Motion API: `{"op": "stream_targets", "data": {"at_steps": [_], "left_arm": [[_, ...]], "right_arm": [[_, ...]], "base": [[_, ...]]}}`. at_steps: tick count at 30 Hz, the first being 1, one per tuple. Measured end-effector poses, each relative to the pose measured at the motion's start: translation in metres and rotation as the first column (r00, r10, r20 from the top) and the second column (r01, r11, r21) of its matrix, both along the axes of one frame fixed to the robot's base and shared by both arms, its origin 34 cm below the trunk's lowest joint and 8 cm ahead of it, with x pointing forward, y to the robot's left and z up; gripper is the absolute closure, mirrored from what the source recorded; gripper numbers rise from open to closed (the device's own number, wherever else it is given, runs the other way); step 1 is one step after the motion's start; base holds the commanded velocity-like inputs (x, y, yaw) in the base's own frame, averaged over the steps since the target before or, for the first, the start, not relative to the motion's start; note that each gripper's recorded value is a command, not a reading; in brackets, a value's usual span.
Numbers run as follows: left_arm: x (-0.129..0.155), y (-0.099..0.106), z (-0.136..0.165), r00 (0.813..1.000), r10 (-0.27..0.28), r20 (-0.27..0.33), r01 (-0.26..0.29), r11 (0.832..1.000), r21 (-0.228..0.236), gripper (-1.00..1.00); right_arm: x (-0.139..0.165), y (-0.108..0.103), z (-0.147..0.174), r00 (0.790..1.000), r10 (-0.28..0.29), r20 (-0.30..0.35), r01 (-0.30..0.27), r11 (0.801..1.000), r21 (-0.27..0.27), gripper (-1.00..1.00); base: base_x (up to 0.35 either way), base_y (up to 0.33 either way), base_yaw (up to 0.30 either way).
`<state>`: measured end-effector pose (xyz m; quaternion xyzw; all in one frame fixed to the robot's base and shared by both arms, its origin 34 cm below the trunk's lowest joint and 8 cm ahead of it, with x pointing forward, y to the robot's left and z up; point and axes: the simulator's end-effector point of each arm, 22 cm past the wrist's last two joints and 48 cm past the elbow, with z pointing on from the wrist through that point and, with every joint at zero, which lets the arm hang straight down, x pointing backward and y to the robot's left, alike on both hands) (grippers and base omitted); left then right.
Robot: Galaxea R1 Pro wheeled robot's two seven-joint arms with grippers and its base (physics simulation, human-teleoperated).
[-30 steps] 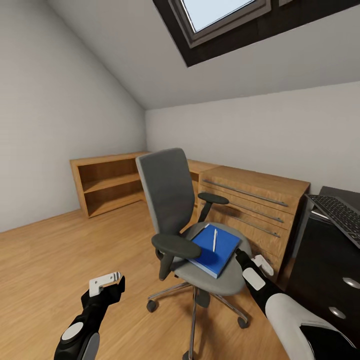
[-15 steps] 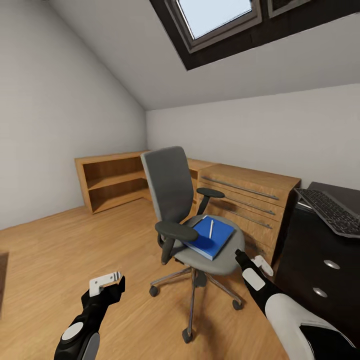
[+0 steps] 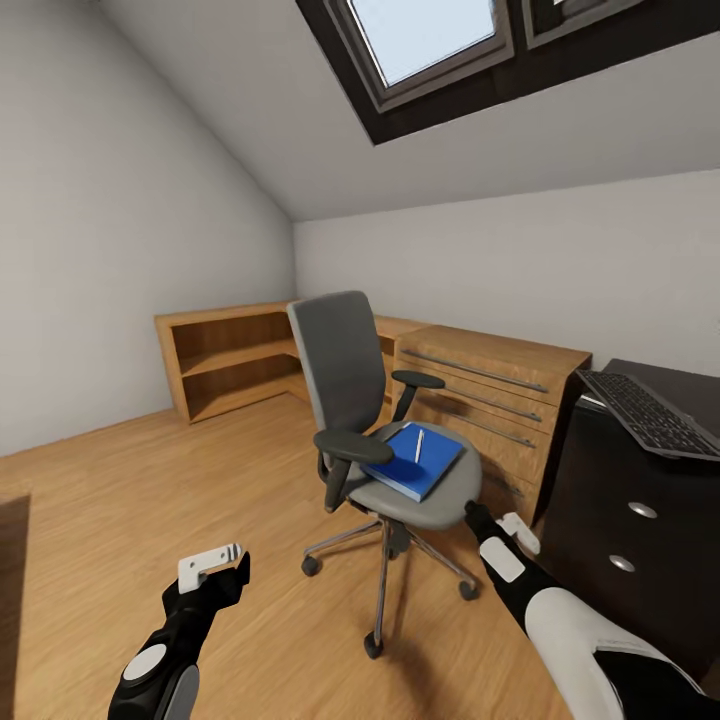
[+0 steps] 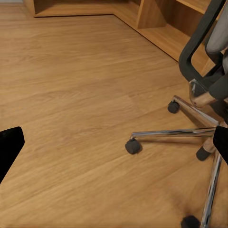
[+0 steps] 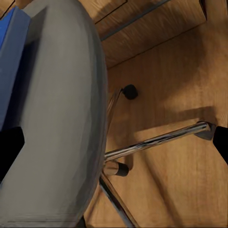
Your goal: In the bedroom, organize the workspace by keeping the computer under the desk, ensuring the monitor is on the desk, placing the keyboard on the desk next to the monitor, placing the mouse on the desk next to the keyboard, moving the folder from the swivel chair onto the desk next to the mouse, stacking the notebook on top of the folder with the pen on top of the notebook, and positioning the swivel chair next to the desk.
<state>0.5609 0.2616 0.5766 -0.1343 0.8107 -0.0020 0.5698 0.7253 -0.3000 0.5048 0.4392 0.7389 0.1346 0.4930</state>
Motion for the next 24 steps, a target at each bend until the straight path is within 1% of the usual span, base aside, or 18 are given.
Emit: {"op": "stream_targets", "data": {"at_steps": [5, 11, 16, 21, 24], "left_arm": [[0.000, 0.000, 0.000, 1.000, -0.001, 0.000, 0.001, 1.000, 0.000, -1.00], [0.000, 0.000, 0.000, 1.000, 0.000, 0.000, 0.000, 1.000, 0.000, -1.00], [0.000, 0.000, 0.000, 1.000, 0.000, 0.000, 0.000, 1.000, 0.000, -1.00], [0.000, -0.001, 0.002, 1.000, -0.002, 0.005, 0.002, 1.000, -0.001, -1.00], [0.001, -0.002, 0.002, 1.000, -0.005, 0.005, 0.005, 1.000, -0.001, -1.00]], "right_arm": [[-0.003, 0.008, -0.007, 0.999, 0.022, -0.024, -0.022, 1.000, 0.014, -1.00], [-0.008, 0.023, -0.019, 0.995, 0.070, -0.068, -0.067, 0.997, 0.044, -1.00], [-0.009, 0.032, -0.023, 0.992, 0.097, -0.084, -0.091, 0.994, 0.062, -1.00], [-0.007, 0.042, -0.021, 0.990, 0.126, -0.069, -0.121, 0.990, 0.077, -1.00], [-0.007, 0.043, -0.021, 0.989, 0.130, -0.065, -0.125, 0.989, 0.078, -1.00]], "base": [[-0.004, 0.000, 0.000], [0.000, 0.000, 0.000], [0.000, 0.000, 0.000], [0.000, 0.000, 0.000], [0.000, 0.000, 0.000]]}}
